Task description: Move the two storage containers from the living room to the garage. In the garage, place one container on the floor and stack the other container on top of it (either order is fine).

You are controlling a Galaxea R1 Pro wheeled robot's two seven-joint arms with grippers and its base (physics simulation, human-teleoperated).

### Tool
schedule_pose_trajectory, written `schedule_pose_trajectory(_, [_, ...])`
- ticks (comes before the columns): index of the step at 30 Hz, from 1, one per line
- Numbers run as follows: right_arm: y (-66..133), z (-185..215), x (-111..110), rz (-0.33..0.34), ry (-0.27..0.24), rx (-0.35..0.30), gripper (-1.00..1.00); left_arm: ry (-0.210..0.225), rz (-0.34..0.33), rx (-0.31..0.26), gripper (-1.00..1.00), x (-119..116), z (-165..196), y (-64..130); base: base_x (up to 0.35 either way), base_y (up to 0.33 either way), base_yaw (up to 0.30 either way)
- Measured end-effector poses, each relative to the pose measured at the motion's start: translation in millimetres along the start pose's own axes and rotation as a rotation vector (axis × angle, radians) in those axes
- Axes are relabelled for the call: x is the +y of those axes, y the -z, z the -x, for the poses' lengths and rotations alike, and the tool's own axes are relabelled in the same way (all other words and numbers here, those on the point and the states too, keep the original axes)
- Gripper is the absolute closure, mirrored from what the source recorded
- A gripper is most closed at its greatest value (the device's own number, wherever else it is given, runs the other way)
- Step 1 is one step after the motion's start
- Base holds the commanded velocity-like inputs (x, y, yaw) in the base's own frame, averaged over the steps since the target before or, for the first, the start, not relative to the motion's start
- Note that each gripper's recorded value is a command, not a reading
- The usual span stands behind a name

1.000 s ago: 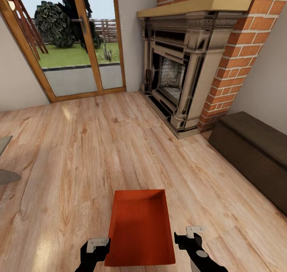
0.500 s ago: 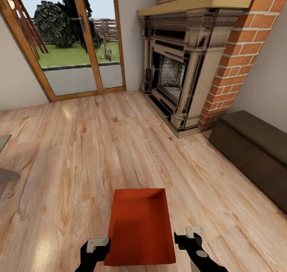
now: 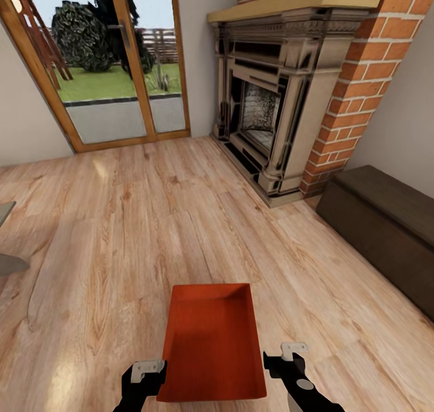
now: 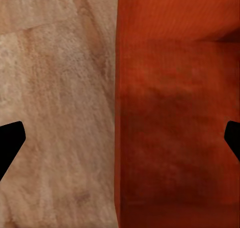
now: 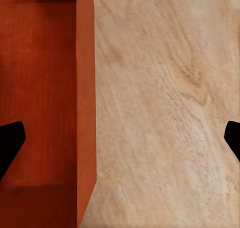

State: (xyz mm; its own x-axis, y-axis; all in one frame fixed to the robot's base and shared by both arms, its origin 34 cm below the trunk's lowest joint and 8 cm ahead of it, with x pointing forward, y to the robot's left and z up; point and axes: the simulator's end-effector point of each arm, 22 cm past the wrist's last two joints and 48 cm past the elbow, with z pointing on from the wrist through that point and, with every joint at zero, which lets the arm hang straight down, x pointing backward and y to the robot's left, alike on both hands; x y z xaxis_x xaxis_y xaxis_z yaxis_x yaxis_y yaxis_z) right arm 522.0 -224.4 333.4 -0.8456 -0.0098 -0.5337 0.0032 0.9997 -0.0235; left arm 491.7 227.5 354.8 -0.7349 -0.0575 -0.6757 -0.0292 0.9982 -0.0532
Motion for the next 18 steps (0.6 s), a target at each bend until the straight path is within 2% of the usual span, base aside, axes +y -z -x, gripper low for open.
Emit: schedule_pose_trajectory(18, [-15.5,-14.5,0.6,0.000,0.001,0.001,-1.00,-0.001,0.001,0.000,-1.00,2.0,-16.6,-12.7,0.000,0.000,0.000])
